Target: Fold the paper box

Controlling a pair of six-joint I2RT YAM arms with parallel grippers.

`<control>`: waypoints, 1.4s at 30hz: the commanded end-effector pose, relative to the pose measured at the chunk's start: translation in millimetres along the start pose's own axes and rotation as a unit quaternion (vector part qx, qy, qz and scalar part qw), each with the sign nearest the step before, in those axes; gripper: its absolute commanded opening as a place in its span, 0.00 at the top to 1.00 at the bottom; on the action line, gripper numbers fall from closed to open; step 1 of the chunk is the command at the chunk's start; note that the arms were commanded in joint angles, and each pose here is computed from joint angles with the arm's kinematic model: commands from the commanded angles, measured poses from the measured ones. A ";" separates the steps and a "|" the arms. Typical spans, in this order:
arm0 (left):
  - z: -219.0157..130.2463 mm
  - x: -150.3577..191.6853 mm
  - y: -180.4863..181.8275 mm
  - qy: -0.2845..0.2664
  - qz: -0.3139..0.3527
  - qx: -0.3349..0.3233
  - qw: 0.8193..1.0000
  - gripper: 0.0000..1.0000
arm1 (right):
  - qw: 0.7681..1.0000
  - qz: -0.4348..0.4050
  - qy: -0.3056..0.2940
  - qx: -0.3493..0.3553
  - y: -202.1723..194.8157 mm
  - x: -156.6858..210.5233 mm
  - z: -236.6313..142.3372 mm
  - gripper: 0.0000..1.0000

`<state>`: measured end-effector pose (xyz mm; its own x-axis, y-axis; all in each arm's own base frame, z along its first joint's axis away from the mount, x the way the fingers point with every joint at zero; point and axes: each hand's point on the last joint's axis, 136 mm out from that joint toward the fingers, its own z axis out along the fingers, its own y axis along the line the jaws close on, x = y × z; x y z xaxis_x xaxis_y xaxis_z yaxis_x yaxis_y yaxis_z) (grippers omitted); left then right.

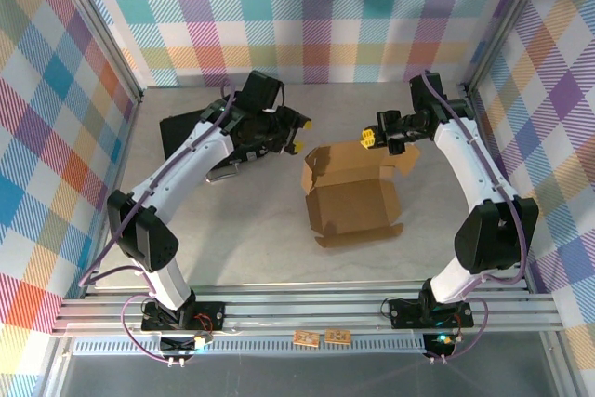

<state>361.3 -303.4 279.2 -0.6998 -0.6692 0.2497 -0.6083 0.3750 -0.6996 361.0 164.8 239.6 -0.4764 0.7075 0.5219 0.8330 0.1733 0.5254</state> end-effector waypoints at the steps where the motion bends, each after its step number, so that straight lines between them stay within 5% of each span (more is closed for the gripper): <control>1: 2.3 21.1 -8.5 0.039 0.018 0.008 0.999 0.57 | 1.000 -0.006 0.009 -0.004 0.8 1.5 -3.0 1.00; 20: 41.5 41.0 -1.1 0.070 0.025 -0.016 0.997 0.57 | 1.000 -0.009 0.011 -0.010 6.2 -0.6 -0.4 1.00; 26: 48.7 30.9 15.3 0.057 0.019 -0.036 0.998 0.82 | 1.000 -0.023 0.012 -0.012 8.8 -3.1 5.8 1.00; 34: 47.6 9.2 20.0 0.035 0.015 -0.042 0.998 0.97 | 0.999 -0.040 0.011 -0.007 5.0 -7.1 21.4 1.00; 36: 45.5 1.9 21.9 0.031 0.020 -0.045 0.998 0.86 | 0.999 -0.048 0.006 -0.009 6.4 -10.9 24.0 1.00; 39: 27.0 -22.5 23.5 0.001 0.049 -0.049 0.998 0.50 | 0.998 -0.060 -0.004 -0.012 7.4 -19.5 31.4 1.00; 42: -1.8 -50.2 32.7 -0.040 0.104 -0.065 0.992 0.38 | 0.998 -0.064 -0.006 -0.019 9.5 -24.4 41.5 1.00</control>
<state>380.4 -297.5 232.7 -0.7533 -0.6318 0.1828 -0.5740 0.4958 -0.6517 383.1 174.4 213.9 -0.5514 0.6909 0.4676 0.7775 0.2225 0.5882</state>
